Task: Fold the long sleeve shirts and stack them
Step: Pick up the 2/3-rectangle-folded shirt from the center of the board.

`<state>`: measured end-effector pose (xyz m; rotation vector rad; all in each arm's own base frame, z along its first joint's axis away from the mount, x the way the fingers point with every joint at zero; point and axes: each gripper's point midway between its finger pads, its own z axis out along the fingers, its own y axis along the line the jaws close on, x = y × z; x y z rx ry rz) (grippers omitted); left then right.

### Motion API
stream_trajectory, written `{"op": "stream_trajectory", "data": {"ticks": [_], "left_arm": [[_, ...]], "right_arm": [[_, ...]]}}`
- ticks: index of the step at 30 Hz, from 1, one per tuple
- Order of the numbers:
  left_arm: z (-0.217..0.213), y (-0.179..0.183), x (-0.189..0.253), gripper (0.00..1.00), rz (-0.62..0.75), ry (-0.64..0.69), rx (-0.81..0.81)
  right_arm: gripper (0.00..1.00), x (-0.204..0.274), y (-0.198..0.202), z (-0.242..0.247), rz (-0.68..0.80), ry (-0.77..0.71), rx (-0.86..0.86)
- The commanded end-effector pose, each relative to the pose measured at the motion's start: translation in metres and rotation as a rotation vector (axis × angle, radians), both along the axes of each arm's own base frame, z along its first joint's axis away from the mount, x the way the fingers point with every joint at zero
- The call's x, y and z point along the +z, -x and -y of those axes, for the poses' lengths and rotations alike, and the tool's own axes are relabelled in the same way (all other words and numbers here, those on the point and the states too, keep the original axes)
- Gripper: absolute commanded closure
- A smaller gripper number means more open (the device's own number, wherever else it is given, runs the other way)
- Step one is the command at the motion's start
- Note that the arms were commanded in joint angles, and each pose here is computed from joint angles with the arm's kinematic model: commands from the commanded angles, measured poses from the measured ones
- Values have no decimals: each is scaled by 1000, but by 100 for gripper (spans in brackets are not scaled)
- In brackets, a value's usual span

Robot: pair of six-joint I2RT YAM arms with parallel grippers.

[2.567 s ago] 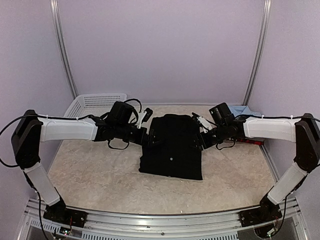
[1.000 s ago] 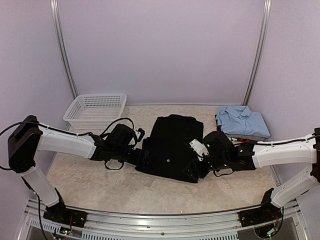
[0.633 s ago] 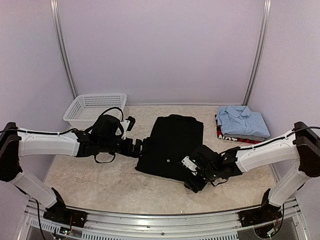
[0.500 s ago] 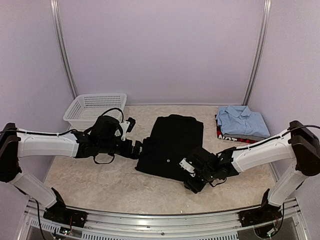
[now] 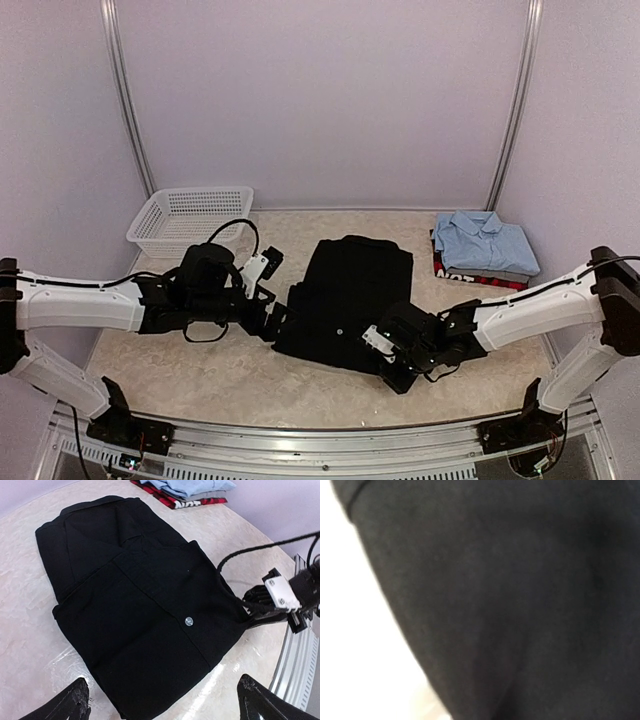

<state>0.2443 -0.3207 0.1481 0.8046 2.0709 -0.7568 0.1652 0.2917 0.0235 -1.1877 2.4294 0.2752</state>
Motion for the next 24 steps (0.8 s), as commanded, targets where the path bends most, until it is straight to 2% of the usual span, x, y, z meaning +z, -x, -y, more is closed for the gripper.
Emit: {"op": "stream_trajectory", "data": {"ticks": [1,5,11,19,24], "left_arm": [[13,28,3,2,112,-41,-136],[31,68,-2,3,185,-113,-297],[34,123,-35,1,284,-348,-507],[25,135,-63,6,287,-531,-598],[27,144,-83,4,310,-594,-664]], "right_arm": [[100,15,57,-2,-218,-140,91],[100,35,89,-9,-353,-253,122],[100,42,111,14,-464,-299,38],[100,72,123,26,-505,-419,-2],[100,76,121,32,-494,-427,-33]]}}
